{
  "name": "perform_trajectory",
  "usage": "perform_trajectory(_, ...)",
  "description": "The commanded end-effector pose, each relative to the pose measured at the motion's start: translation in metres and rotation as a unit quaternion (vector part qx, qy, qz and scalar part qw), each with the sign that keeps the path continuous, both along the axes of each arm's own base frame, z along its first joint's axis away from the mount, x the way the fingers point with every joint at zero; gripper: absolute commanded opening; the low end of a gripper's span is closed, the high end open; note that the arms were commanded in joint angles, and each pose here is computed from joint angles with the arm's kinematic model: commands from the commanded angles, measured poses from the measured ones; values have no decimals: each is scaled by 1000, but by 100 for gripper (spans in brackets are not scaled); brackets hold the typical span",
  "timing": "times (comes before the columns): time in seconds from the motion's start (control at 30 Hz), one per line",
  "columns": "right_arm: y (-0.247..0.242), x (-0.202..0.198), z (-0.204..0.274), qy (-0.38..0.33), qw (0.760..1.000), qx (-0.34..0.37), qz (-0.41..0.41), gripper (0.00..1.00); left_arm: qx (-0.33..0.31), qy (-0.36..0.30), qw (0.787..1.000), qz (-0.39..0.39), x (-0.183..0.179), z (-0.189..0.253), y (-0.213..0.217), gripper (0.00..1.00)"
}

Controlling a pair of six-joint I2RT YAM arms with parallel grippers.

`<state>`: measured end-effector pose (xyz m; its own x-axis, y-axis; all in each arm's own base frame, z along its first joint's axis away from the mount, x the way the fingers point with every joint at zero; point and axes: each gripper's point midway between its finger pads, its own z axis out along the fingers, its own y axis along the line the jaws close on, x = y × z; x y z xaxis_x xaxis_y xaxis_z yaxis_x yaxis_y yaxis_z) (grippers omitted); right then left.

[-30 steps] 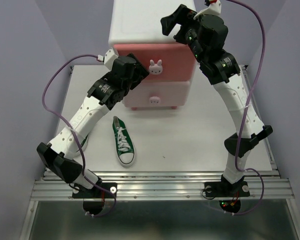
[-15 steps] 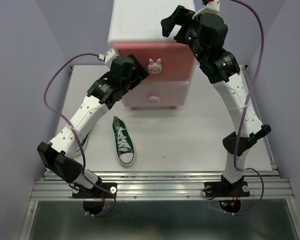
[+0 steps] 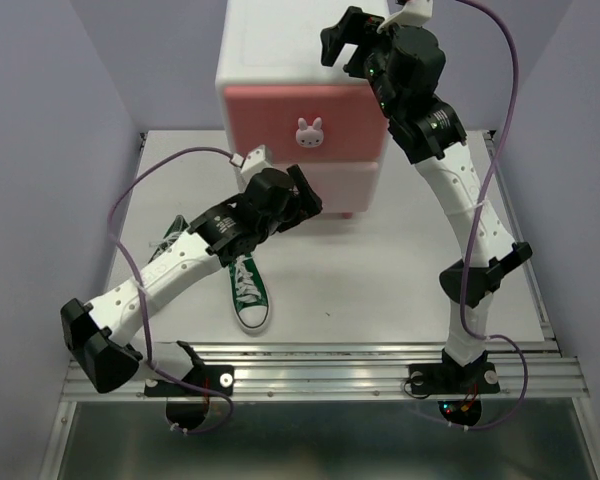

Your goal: Place and organize the shoes in the shoe cabinet

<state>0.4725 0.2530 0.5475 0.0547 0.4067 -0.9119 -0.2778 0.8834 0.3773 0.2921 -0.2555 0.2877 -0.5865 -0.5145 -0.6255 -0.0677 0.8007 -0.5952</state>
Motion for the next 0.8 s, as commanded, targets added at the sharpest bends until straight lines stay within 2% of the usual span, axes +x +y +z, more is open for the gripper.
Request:
perform_trajectory(0.0, 9, 18, -59, 72, 997, -31, 6, 100, 12, 38, 999, -19, -2, -49, -21, 99)
perform_trajectory(0.07, 10, 17, -70, 83, 996, -39, 8, 100, 5, 24, 999, -20, 5, -53, -27, 99)
perform_trajectory(0.2, 8, 14, -75, 88, 995, -52, 8, 100, 33, 4, 999, -4, 22, -59, -27, 99)
perform_trajectory(0.43, 6, 16, -89, 99, 992, -73, 3, 100, 84, 11, 996, -23, 52, -98, -41, 99)
perform_trajectory(0.63, 2, 19, -100, 112, 991, -73, -2, 100, 120, -3, 993, 15, 83, -96, -23, 99)
perform_trajectory(0.77, 2, 17, -102, 115, 991, -72, 1, 100, 116, -33, 992, 25, 91, -76, -17, 99)
